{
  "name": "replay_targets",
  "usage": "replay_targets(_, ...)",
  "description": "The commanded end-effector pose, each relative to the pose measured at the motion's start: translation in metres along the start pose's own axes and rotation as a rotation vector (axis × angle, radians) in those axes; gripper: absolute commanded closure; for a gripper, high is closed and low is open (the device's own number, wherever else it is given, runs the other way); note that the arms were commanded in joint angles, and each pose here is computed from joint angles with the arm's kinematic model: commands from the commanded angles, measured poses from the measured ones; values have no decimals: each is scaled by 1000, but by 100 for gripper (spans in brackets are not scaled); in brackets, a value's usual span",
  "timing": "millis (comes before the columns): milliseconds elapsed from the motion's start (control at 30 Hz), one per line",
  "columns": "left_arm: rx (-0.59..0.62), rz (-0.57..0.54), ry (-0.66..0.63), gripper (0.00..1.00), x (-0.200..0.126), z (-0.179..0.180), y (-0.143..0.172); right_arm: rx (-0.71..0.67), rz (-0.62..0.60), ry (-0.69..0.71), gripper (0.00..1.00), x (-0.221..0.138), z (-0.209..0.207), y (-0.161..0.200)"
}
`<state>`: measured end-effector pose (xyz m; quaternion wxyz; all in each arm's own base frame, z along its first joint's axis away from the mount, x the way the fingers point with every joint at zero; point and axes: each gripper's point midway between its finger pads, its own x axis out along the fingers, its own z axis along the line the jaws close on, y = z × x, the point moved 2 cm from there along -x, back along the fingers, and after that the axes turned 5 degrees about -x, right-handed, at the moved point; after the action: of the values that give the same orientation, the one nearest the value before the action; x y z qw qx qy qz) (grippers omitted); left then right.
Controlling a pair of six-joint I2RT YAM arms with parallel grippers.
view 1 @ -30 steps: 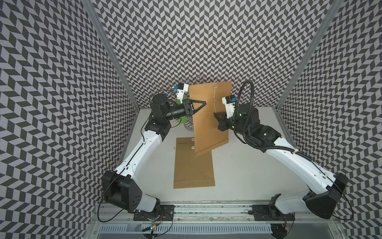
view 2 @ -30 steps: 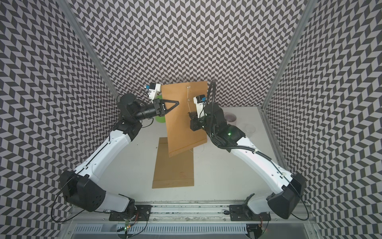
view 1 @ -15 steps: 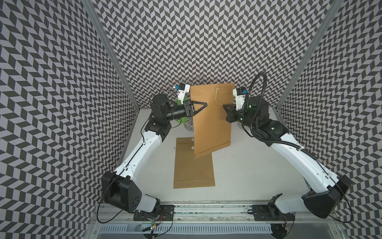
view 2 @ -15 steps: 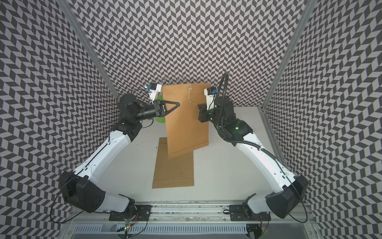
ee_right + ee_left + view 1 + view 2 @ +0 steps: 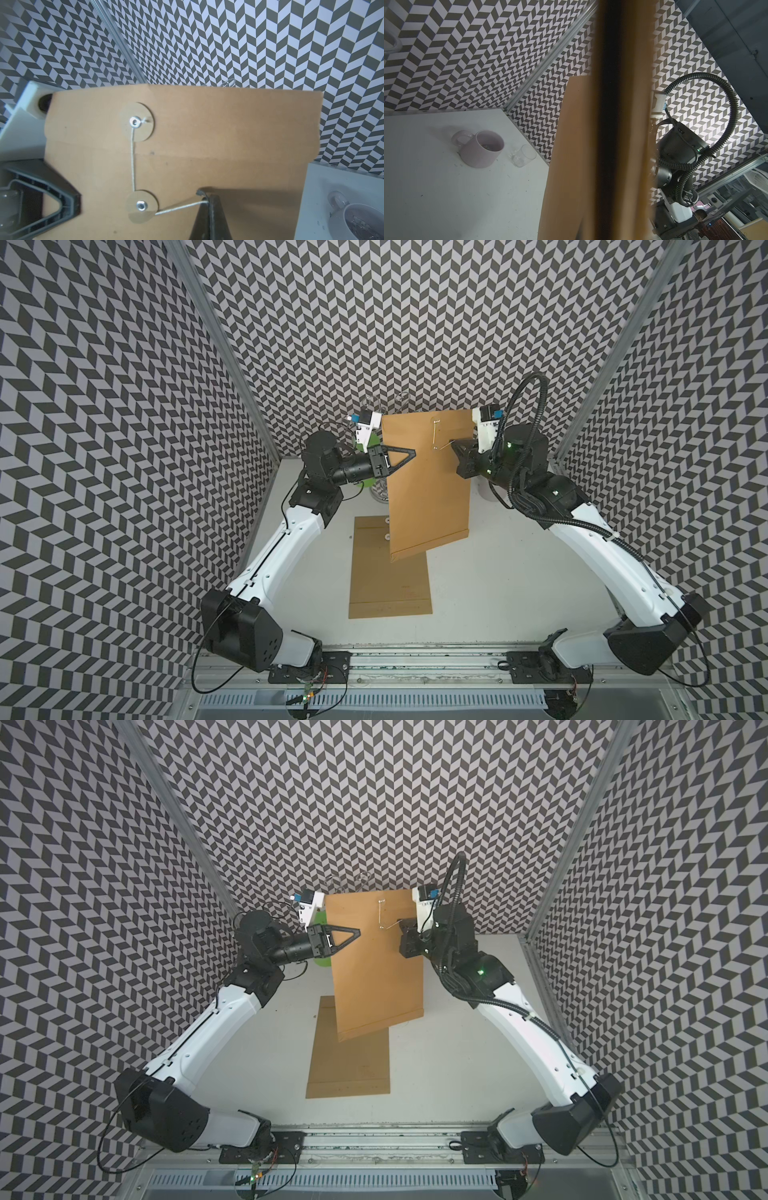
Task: Close the mouth of the file bag
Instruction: Close the file bag.
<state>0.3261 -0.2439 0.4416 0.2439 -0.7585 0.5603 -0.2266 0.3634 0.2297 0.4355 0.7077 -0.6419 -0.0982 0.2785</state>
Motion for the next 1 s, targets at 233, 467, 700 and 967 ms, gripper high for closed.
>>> replay_targets(233, 57, 3, 22, 100, -1, -21, 2, -3, -43, -28, 100, 1, 16, -20)
replay_targets(467, 43, 3, 14, 100, 3, -21, 6, -15, -42, -26, 100, 4, 30, -23)
replay_targets(700, 49, -7, 6, 100, 0, -22, 3, -41, -34, 11, 100, 3, 31, -17)
replay_targets(967, 69, -22, 20, 100, -6, -29, -6, -24, -25, 94, 100, -5, 0, -13)
